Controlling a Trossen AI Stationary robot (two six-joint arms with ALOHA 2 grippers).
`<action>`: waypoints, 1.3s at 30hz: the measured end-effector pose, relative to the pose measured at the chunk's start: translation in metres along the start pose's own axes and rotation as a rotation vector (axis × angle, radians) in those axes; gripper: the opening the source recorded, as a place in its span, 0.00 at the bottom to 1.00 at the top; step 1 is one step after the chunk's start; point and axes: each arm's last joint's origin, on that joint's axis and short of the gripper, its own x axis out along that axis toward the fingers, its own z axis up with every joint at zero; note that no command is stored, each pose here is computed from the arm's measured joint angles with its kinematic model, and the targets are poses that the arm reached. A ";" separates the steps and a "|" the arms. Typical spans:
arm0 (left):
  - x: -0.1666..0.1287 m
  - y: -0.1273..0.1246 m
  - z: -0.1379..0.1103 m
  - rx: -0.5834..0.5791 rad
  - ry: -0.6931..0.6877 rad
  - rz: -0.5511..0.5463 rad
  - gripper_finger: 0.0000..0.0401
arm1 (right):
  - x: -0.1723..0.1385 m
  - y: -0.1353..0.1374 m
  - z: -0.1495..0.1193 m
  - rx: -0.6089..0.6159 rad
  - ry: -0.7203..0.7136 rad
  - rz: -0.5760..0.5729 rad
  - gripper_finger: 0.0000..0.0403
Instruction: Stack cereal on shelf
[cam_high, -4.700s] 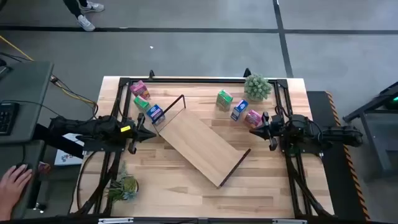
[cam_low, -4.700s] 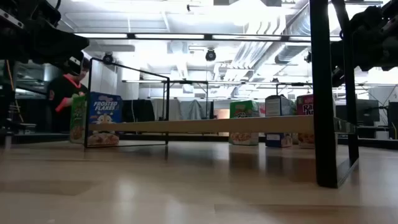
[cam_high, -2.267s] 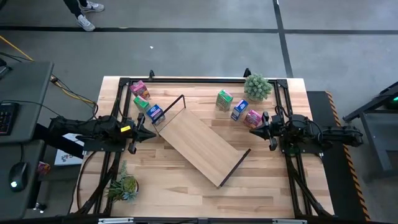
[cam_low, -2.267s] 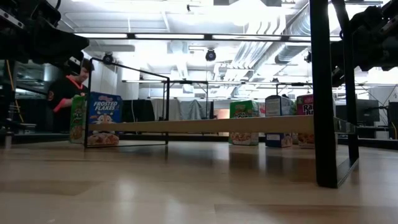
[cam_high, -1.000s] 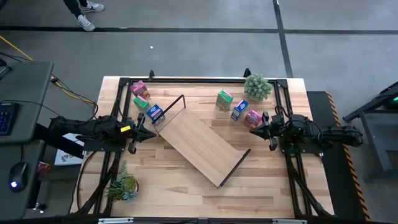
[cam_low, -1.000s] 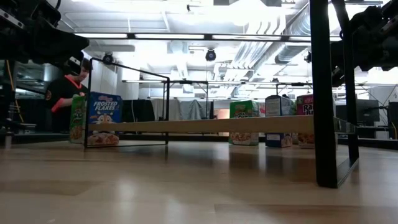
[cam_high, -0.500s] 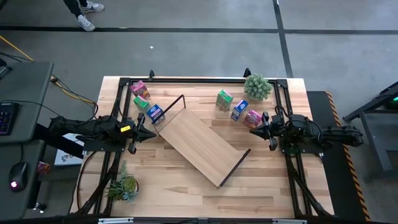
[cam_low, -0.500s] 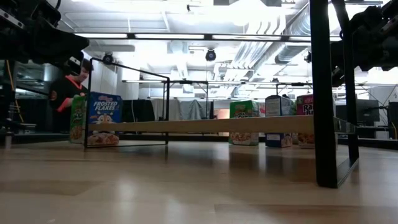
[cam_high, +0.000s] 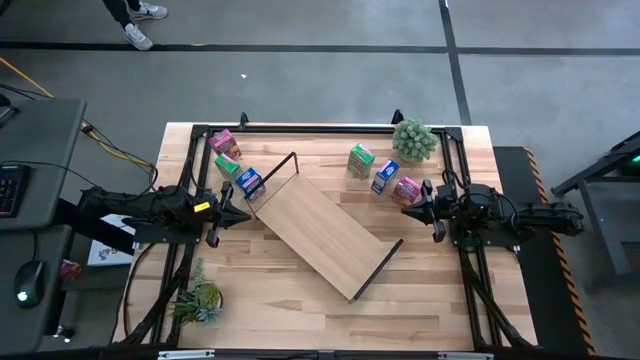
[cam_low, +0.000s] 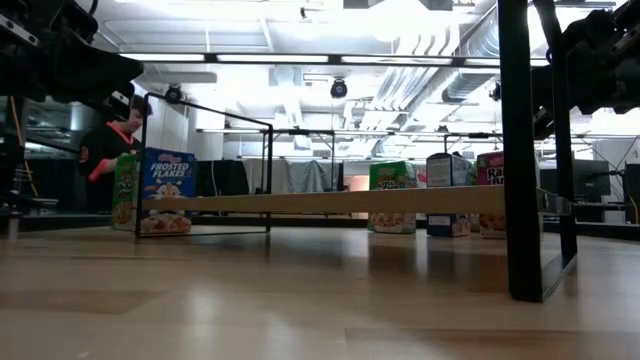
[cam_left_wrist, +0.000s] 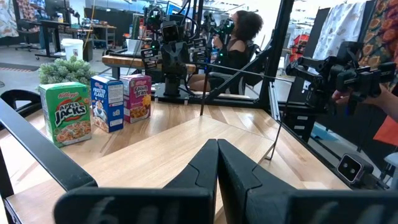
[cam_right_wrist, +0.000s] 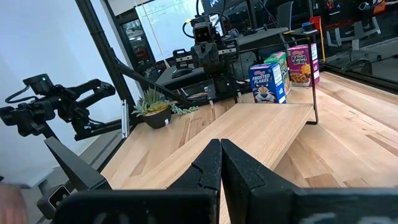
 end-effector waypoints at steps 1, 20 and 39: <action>0.000 0.000 0.000 0.000 0.000 0.000 0.00 | 0.000 0.000 0.000 0.000 -0.001 0.000 0.00; 0.000 0.000 0.000 0.000 0.000 0.000 0.00 | 0.000 0.000 0.000 0.000 0.000 0.000 0.00; -0.020 -0.005 0.067 0.097 -0.700 0.033 0.00 | 0.000 0.000 0.000 0.000 0.000 0.000 0.00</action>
